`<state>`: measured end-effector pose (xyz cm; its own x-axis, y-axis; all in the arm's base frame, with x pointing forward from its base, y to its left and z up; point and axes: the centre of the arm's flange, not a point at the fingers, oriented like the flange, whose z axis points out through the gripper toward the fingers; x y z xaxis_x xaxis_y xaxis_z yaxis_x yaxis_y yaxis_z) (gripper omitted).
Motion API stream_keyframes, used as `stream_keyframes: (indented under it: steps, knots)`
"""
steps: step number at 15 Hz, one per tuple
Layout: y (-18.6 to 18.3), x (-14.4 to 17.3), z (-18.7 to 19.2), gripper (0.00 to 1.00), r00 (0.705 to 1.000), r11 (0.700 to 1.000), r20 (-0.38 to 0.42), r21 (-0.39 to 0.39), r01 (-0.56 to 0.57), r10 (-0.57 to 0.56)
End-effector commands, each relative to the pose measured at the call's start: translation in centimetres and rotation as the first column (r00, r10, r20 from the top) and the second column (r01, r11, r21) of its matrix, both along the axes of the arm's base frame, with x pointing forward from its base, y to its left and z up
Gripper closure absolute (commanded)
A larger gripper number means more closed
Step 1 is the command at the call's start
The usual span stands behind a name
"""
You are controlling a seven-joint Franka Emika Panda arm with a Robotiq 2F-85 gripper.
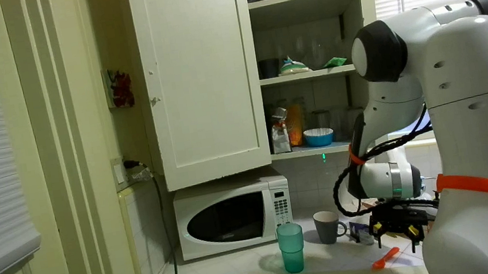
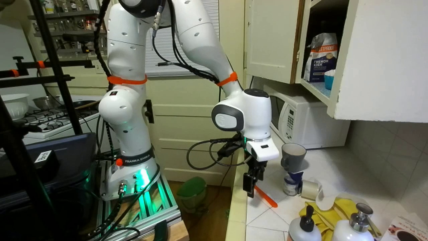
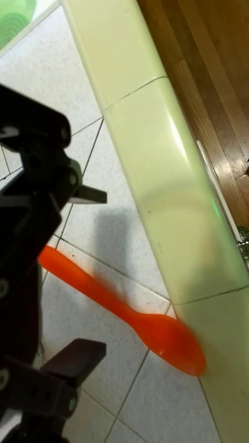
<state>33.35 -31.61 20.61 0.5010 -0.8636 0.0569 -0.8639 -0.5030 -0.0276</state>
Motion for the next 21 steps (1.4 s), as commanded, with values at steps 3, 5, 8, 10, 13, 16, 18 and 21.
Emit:
stream_keyframes:
  steps: [3, 5, 8, 10, 13, 16, 18, 21]
  knots:
    - [-1.0, 1.1, -1.9, 0.14, 1.0, 0.999, 0.028, -0.041, 0.013, -0.011]
    - [-1.0, 1.5, -2.2, 0.24, 0.999, 0.999, 0.034, -0.043, 0.016, -0.015]
    - [-1.0, 2.0, -2.5, 0.26, 0.999, 0.999, 0.051, -0.029, 0.015, -0.014]
    - [-0.9, 2.3, -2.7, 0.07, 0.998, 1.0, 0.061, -0.019, 0.016, -0.015]
    - [-0.9, 2.8, -3.0, 0.0, 0.997, 1.0, 0.075, -0.004, 0.016, -0.016]
    - [-0.8, 3.0, -3.4, 0.18, 0.997, 1.0, 0.074, 0.005, 0.012, -0.012]
    - [-0.8, 3.1, -3.7, 0.4, 0.998, 1.0, 0.067, 0.011, 0.009, -0.009]
    - [-0.8, 3.1, -4.2, 0.66, 0.998, 1.0, 0.06, 0.018, 0.007, -0.008]
